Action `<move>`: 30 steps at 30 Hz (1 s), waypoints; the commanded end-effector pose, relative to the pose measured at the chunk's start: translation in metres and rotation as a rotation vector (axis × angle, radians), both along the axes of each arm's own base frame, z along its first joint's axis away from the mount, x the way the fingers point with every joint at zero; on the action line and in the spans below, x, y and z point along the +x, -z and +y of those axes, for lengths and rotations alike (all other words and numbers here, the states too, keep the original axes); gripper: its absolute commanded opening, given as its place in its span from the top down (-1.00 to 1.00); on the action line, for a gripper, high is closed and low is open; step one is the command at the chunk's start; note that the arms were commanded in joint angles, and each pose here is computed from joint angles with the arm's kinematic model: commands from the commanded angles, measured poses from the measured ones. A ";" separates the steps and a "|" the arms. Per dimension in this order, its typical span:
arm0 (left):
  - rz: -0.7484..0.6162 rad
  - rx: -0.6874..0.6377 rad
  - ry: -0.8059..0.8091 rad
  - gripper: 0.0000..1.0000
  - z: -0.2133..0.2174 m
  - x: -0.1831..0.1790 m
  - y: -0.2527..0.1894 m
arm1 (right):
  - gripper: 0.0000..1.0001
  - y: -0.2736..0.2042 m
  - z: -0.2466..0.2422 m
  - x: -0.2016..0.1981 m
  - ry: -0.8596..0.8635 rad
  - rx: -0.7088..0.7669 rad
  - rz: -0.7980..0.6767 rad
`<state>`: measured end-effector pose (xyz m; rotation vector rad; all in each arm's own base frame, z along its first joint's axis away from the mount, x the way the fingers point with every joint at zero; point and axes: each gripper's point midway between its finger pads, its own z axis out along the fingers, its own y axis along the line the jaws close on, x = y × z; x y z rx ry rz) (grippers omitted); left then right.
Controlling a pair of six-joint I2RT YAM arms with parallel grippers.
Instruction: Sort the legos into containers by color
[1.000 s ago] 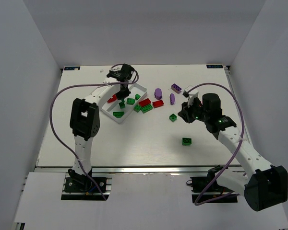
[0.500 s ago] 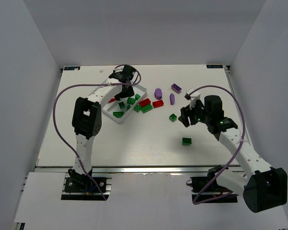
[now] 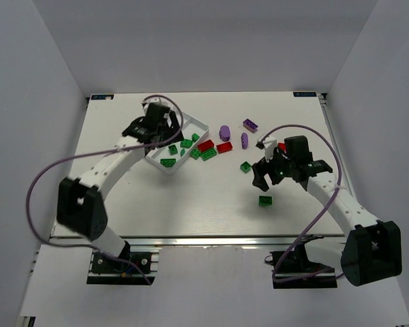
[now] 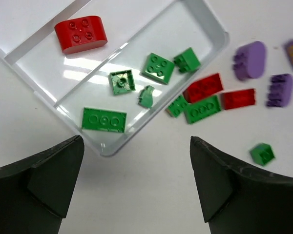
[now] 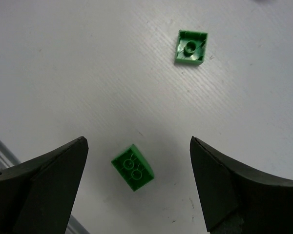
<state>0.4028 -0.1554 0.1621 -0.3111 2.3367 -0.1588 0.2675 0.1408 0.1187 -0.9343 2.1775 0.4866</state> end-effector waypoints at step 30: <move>-0.237 -0.186 -0.032 -0.96 0.046 -0.113 -0.044 | -0.59 0.096 -0.025 -0.046 -0.652 -0.303 -0.108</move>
